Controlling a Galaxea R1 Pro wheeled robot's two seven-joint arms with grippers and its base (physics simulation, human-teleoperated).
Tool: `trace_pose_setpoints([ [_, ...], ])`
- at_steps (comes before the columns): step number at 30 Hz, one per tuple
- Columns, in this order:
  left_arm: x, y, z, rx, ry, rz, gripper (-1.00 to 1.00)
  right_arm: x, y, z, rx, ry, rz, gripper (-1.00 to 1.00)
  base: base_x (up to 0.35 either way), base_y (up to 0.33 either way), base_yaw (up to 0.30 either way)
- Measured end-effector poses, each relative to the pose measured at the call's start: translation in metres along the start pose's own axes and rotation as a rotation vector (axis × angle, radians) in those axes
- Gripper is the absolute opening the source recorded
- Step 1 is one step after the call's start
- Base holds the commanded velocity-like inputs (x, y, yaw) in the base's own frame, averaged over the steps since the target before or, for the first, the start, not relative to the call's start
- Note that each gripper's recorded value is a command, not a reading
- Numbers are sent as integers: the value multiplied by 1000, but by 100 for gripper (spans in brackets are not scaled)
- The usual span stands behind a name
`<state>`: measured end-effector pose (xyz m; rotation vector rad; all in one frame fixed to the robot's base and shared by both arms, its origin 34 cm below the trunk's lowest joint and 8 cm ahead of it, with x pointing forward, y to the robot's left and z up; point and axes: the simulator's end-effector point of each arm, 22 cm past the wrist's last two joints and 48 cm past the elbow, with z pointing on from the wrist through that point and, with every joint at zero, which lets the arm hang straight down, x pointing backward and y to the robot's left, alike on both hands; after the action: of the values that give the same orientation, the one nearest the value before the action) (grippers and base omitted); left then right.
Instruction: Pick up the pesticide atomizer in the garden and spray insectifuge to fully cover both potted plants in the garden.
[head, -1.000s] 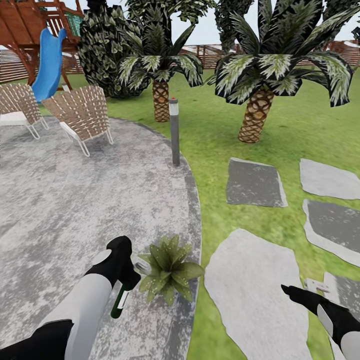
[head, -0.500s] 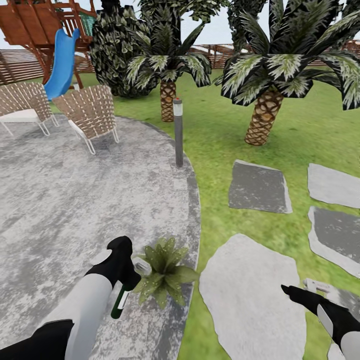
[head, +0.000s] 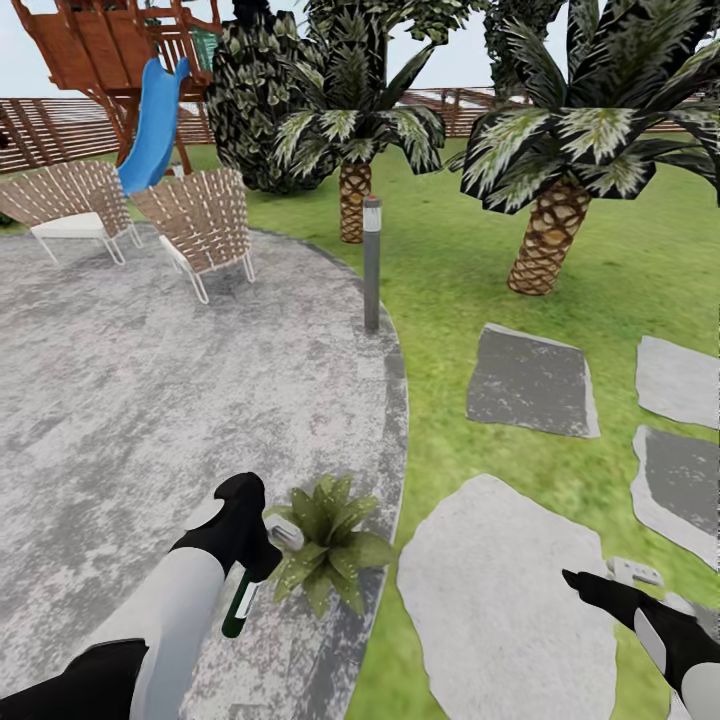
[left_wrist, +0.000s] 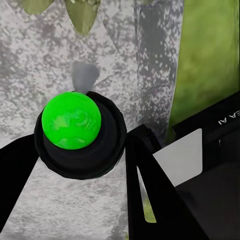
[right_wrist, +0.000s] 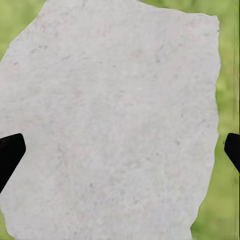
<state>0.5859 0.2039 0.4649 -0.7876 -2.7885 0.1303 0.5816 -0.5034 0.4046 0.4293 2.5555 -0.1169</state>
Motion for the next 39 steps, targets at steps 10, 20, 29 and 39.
trace_pose_setpoints([
  [10, 0, 0, 0, 0, 1, 0, -100, 0, 0, 0, 0, 0, 1, 100, 0, -320, 125],
  [20, 0, 0, 0, 0, -1, 0, -100, 0, 0, 0, 0, -1, 1, 100, 54, -321, 251],
  [29, 0, 0, 0, 0, 0, 0, -100, 0, 0, 0, 0, -1, 0, 100, 23, -321, 172],
  [39, 0, 0, 0, -1, -1, 0, -100, 0, 0, 0, 0, 0, 1, 100, -69, -307, 4],
])
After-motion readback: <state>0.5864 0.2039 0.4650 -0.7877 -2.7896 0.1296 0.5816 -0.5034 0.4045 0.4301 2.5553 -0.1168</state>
